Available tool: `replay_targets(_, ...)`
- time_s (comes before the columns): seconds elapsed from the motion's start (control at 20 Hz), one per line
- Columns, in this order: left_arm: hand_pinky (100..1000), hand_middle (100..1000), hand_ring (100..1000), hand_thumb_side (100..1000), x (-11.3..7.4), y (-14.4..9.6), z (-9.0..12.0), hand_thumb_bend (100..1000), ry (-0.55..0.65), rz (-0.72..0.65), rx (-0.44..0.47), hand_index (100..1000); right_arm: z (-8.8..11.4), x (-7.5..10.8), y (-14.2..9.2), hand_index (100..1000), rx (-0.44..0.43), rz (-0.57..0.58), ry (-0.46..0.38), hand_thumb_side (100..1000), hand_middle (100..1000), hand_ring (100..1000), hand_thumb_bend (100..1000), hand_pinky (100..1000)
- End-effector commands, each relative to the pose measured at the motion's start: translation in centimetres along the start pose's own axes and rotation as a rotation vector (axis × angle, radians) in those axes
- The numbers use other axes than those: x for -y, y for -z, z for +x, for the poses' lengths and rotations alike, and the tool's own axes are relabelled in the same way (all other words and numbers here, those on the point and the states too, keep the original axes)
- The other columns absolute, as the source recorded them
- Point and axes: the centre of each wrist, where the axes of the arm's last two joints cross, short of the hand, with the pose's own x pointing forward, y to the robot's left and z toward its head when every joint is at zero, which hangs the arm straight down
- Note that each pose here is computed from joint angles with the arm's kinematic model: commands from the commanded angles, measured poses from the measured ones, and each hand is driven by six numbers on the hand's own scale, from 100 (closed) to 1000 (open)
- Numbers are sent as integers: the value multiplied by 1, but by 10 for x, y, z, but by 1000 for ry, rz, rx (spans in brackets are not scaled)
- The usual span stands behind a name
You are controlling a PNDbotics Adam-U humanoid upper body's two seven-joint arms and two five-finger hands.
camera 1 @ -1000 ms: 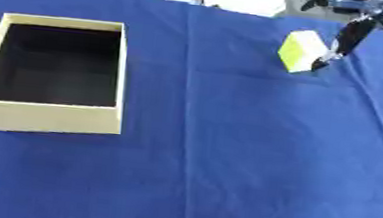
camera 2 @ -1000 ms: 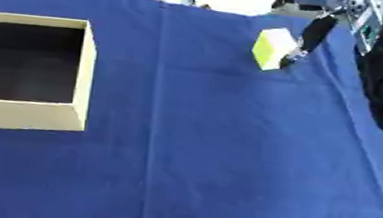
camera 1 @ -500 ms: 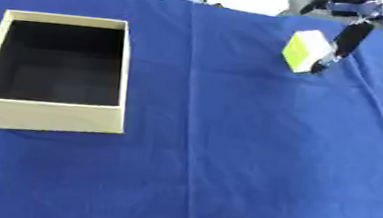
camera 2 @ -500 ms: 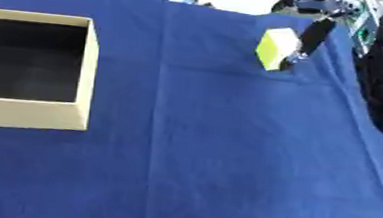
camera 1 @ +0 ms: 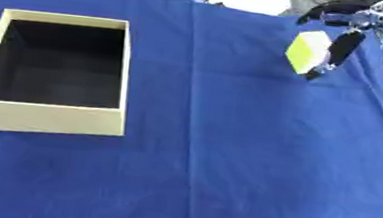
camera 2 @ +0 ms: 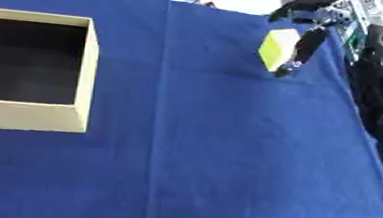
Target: Pick up objects on the table and place them in the box.
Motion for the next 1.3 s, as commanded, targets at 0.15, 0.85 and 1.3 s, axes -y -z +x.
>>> replay_targets(0.15,898,634,701,834,-2,6,7,358,4,-2,35,748,-10,7,-9,979,-45,-26,4,443,890,1000,644,952)
replay_targets(0.85,900,632,702,833,-2,6,7,354,8,-3,39,744,-16,2,-16,824,-116,-170,-10,277,677,876,426,863)
replay_targets(1.3,900,629,701,835,-2,6,6,350,7,-3,35,741,-13,-4,-11,577,-126,-305,-32,266,492,747,430,751)
